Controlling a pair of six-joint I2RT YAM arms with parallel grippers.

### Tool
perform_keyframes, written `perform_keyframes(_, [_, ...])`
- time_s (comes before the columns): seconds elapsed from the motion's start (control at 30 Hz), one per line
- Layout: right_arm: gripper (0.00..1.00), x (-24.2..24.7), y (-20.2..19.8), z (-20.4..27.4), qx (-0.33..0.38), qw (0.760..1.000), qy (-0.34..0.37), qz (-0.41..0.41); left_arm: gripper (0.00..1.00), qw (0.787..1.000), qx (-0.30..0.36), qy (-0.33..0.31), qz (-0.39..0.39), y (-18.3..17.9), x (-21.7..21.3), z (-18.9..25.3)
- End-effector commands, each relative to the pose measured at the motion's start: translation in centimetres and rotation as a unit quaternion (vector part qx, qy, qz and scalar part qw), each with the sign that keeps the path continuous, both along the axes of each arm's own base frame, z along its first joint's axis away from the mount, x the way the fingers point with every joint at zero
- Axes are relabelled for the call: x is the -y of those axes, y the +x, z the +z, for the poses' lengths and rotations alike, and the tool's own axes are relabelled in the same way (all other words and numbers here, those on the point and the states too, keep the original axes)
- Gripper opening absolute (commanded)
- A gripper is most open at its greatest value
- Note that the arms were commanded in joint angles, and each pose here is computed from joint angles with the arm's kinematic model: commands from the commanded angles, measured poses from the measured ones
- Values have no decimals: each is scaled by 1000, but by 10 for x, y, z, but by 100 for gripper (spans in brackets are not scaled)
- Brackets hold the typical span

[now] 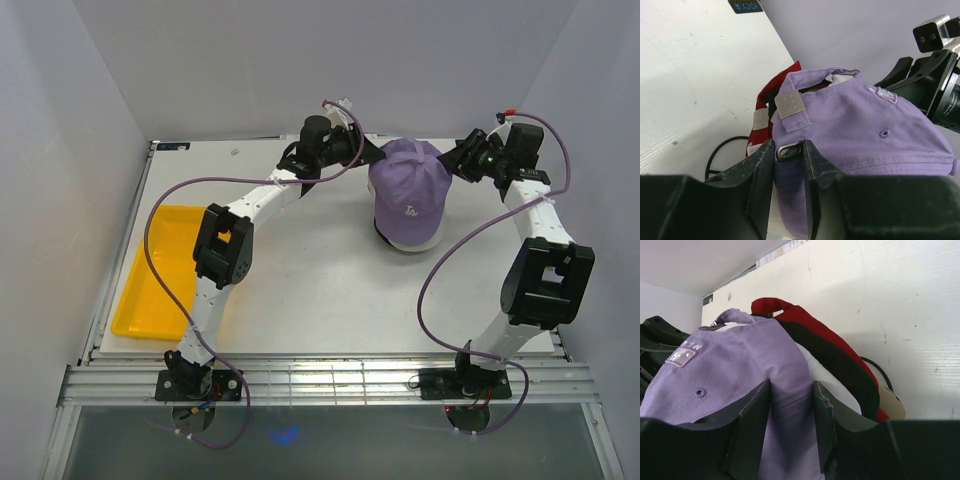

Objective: Stack the hats

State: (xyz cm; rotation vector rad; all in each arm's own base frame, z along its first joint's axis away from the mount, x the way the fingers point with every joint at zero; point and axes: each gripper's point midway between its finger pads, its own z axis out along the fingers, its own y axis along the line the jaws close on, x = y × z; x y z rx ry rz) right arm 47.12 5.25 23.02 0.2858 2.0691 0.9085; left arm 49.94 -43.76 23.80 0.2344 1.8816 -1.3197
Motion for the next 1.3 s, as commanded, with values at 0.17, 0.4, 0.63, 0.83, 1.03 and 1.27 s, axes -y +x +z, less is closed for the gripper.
perform_keyframes(0.17, [45, -1, 3, -28, -32, 999, -32, -5, 21, 1000, -19, 10, 7, -2, 12, -8])
perform_keyframes(0.4, [55, -4, 0, -48, -53, 998, -39, -5, 10, 998, -56, 31, 23, 0, 9, -35])
perform_keyframes(0.63, [58, -8, -4, -67, -77, 996, -46, -3, 10, 995, -83, 49, 28, -7, 5, -56])
perform_keyframes(0.83, [58, -7, -10, -83, -100, 993, -54, -8, 10, 991, -110, 68, 40, -9, 0, -76])
perform_keyframes(1.03, [59, -5, -15, -94, -114, 992, -57, -12, 18, 989, -122, 77, 45, -13, -4, -86])
perform_keyframes(1.27, [59, -6, -19, -104, -132, 990, -51, -12, 29, 986, -130, 88, 48, -17, -7, -94])
